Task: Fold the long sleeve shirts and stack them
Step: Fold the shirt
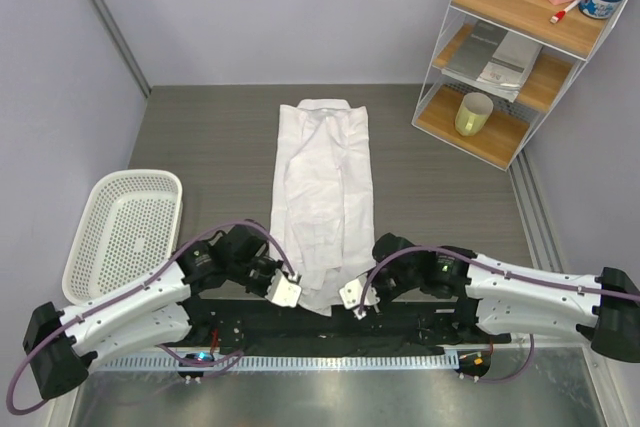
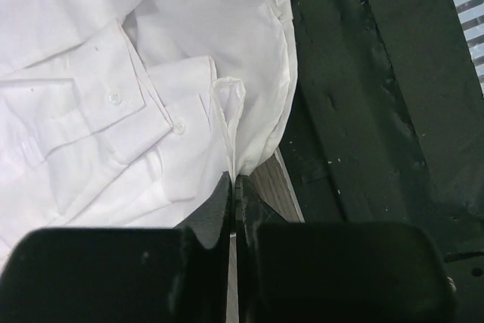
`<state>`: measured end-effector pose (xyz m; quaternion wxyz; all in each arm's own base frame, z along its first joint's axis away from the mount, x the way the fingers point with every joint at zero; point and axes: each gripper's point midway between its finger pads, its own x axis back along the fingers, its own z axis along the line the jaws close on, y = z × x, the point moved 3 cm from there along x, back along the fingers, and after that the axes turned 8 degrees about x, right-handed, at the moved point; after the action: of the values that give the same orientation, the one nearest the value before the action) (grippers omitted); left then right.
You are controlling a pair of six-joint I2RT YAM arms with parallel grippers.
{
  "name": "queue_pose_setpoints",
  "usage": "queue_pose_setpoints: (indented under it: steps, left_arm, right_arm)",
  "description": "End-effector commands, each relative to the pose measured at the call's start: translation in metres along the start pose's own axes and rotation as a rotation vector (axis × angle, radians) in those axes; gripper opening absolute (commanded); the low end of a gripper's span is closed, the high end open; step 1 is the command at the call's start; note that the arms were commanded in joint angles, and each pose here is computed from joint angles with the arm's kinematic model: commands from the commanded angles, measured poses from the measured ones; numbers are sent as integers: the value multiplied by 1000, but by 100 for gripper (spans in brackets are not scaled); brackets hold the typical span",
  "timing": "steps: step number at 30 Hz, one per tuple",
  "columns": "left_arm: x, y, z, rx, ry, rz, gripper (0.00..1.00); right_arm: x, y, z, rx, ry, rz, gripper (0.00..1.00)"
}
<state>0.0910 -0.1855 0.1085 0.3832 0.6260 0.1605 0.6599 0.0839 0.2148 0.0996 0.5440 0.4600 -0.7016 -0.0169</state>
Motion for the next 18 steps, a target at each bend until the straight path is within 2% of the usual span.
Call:
queue_pose_setpoints:
  steps: [1,9,18]
  left_arm:
    - [10,3,3,74,37,20,0]
    - [15,10,34,133,93,-6,0]
    - [18,5,64,149,133,-20,0]
  right_arm:
    - [11,2,-11,-52,-49,38,1]
    - [21,-4,-43,-138,-99,32,2]
    - [27,-24,-67,-103,-123,61,1]
